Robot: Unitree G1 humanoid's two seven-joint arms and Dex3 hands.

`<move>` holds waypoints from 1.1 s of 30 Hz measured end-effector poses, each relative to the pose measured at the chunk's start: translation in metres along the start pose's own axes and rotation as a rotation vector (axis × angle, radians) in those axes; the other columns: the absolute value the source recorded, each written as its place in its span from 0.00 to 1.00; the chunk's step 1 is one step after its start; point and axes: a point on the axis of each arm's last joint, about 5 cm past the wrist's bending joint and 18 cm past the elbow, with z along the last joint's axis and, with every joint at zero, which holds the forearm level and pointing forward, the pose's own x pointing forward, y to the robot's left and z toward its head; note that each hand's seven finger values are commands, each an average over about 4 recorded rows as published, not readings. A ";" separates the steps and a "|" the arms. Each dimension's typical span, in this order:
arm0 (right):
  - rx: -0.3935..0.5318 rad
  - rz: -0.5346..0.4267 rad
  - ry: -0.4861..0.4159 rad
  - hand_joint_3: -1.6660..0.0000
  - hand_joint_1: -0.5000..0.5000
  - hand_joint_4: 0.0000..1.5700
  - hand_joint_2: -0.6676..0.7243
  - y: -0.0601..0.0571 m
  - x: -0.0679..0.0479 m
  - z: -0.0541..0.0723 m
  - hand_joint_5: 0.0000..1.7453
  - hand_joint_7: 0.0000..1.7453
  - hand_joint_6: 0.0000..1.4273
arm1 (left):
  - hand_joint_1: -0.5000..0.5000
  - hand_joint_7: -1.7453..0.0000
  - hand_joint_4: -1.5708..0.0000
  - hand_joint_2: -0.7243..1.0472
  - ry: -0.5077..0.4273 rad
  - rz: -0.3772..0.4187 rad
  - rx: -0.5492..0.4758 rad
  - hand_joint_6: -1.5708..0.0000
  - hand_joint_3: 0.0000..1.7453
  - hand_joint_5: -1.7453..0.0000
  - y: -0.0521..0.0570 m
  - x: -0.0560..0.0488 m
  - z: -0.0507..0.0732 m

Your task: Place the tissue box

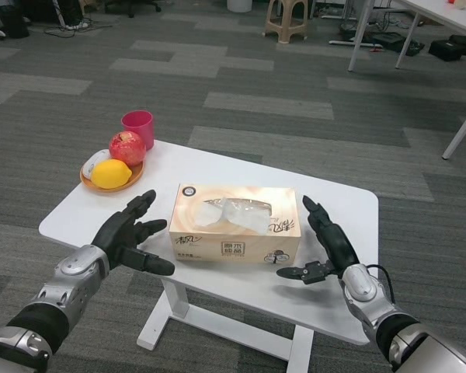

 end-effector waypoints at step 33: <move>0.186 -0.223 -0.556 0.81 0.33 0.00 0.32 -0.030 0.005 0.081 0.00 0.00 0.00 | 1.00 0.92 1.00 0.55 -0.546 0.025 -0.037 1.00 0.05 0.53 0.014 -0.036 0.073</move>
